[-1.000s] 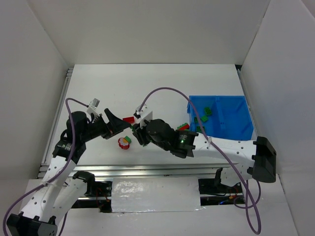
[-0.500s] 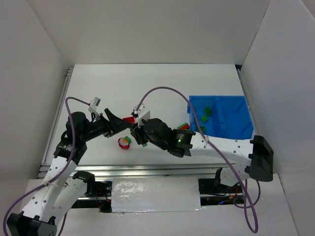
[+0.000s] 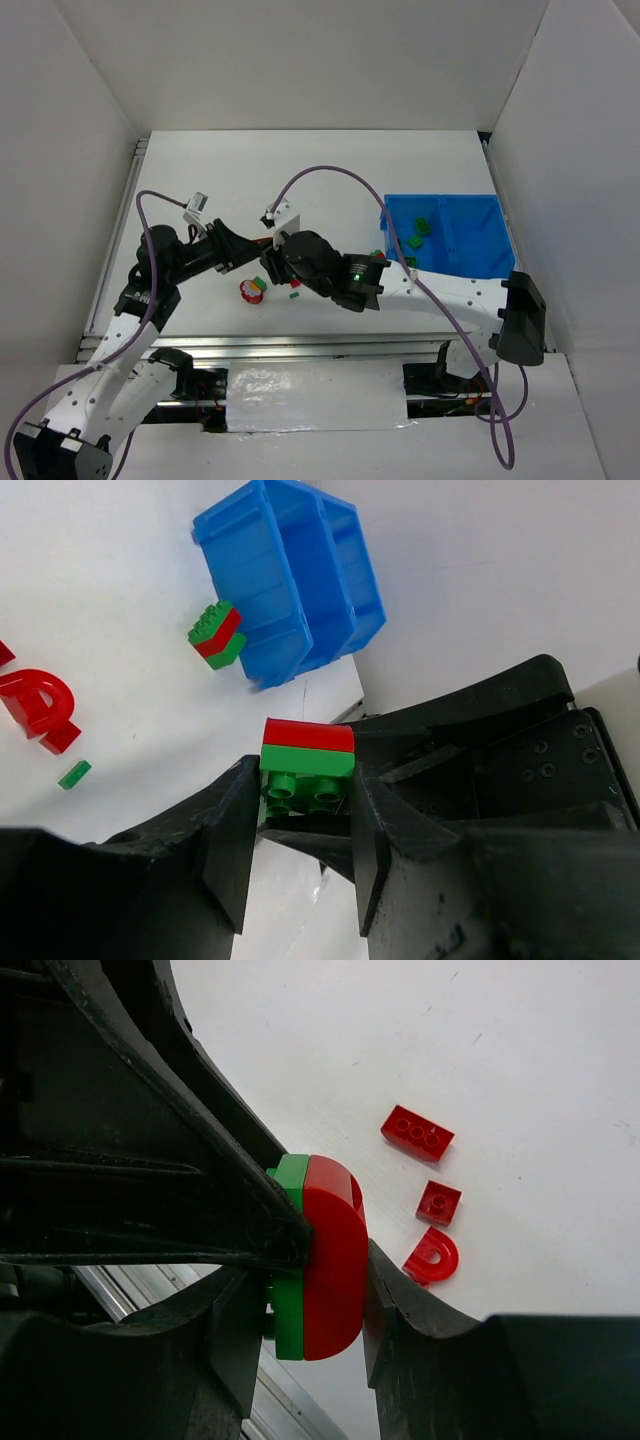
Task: Sort the legos into containers by color
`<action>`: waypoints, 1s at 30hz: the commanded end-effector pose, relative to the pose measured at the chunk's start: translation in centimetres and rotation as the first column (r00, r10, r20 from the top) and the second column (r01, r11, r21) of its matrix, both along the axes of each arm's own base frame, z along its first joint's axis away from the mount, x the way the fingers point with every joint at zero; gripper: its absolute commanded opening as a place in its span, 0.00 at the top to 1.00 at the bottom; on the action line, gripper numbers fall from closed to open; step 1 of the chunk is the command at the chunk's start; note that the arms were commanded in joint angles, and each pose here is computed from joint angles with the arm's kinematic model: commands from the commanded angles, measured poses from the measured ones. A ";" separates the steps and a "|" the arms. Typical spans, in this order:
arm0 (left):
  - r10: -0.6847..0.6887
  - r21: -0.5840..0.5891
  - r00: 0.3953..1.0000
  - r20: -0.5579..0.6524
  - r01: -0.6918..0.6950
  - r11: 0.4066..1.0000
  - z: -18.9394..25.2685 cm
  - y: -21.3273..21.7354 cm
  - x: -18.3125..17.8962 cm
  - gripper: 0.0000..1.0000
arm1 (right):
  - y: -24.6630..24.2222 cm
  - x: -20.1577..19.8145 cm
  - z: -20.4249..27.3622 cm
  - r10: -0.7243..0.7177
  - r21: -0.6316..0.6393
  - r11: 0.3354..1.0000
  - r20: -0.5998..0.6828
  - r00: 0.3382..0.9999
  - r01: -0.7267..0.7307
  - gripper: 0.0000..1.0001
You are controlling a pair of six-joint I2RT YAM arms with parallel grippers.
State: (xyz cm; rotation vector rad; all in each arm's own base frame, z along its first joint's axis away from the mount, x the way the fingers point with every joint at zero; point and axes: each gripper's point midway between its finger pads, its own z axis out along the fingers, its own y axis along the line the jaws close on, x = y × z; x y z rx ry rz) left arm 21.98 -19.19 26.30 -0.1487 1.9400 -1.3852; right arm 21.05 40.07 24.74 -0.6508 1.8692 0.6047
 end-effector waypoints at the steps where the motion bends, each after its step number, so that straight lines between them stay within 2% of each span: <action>1: -0.129 -0.028 0.985 0.114 0.133 0.991 2.6 -1.6 -1.9 1.00 | 2.3 -0.5 3.5 0.035 0.140 0.989 0.010 0.999 -0.036 0.77; 2: -0.124 -0.022 0.983 0.136 0.129 0.991 2.8 -1.4 -2.0 1.00 | 2.2 -0.6 3.5 0.038 0.148 0.988 0.000 0.999 -0.037 0.58; 3: -0.118 -0.022 0.981 0.151 0.123 0.992 3.0 -1.3 -2.1 1.00 | 1.9 -0.8 3.9 0.047 0.166 0.985 -0.002 0.999 -0.046 0.12; 4: -0.105 -0.018 0.981 0.166 0.110 0.994 3.1 -1.2 -2.0 1.00 | 1.6 -1.2 3.2 0.065 0.162 0.985 -0.020 0.998 -0.061 0.01; 7: -0.098 0.009 0.969 0.227 0.099 0.995 4.0 -0.9 -2.2 1.00 | -0.2 -2.3 2.3 0.162 0.193 0.971 -0.112 0.980 -0.138 0.00; 9: -0.121 0.015 0.961 0.250 0.121 0.992 4.3 -1.0 -2.6 1.00 | -2.0 -4.3 4.4 0.336 0.296 0.910 -0.113 0.935 -0.291 0.00; 10: -0.155 0.046 0.939 0.306 0.148 0.988 4.7 -1.1 -3.0 1.00 | -3.5 -4.3 3.0 0.372 0.307 0.897 -0.141 0.918 -0.316 0.00; 11: -0.174 0.051 0.931 0.320 0.167 0.985 4.9 -1.2 -3.3 1.00 | -4.3 -5.5 3.5 0.442 0.346 0.859 -0.133 0.887 -0.377 0.00; 12: -0.189 0.054 0.918 0.350 0.181 0.982 5.4 -1.3 -3.6 1.00 | -5.5 -8.5 4.8 0.581 0.412 0.758 -0.074 0.811 -0.505 0.00; 13: -0.223 0.059 0.901 0.371 0.217 0.974 5.5 -1.5 -4.2 1.00 | -6.3 -9.4 5.6 0.622 0.457 0.712 -0.056 0.781 -0.534 0.00; 14: -0.241 0.058 0.890 0.388 0.237 0.970 5.7 -1.7 -4.5 1.00 | -7.6 -10.2 8.0 0.640 0.491 0.656 0.040 0.767 -0.573 0.00; 15: -0.256 0.047 0.869 0.424 0.262 0.964 6.2 -1.8 -4.9 1.00 | -8.2 -11.0 7.9 0.662 0.511 0.633 0.033 0.749 -0.582 0.00; 18: -0.346 0.039 0.813 0.468 0.372 0.927 6.8 -2.5 -6.7 1.00 | -8.8 -10.8 9.4 0.621 0.535 0.643 0.055 0.781 -0.549 0.00; 19: -0.355 0.026 0.791 0.499 0.396 0.918 7.4 -2.6 -7.2 1.00 | -8.8 -9.5 9.6 0.563 0.552 0.678 0.034 0.826 -0.485 0.01; 20: -0.368 0.024 0.779 0.508 0.414 0.910 7.5 -2.7 -7.6 1.00 | -8.7 -9.0 9.5 0.545 0.557 0.691 0.019 0.839 -0.461 0.01; 23: -0.366 0.023 0.766 0.528 0.418 0.908 8.0 -2.8 -8.0 1.00 | -7.8 -9.0 9.4 0.571 0.563 0.680 -0.004 0.821 -0.470 0.01; 28: -0.415 0.042 0.715 0.563 0.476 0.878 8.6 -3.3 -9.4 1.00 | -6.8 -8.3 10.5 0.581 0.583 0.653 0.022 0.813 -0.483 0.02; 30: -0.411 0.048 0.715 0.565 0.469 0.882 8.6 -3.3 -9.4 1.00 | -6.4 -8.6 11.1 0.607 0.587 0.631 0.034 0.794 -0.508 0.03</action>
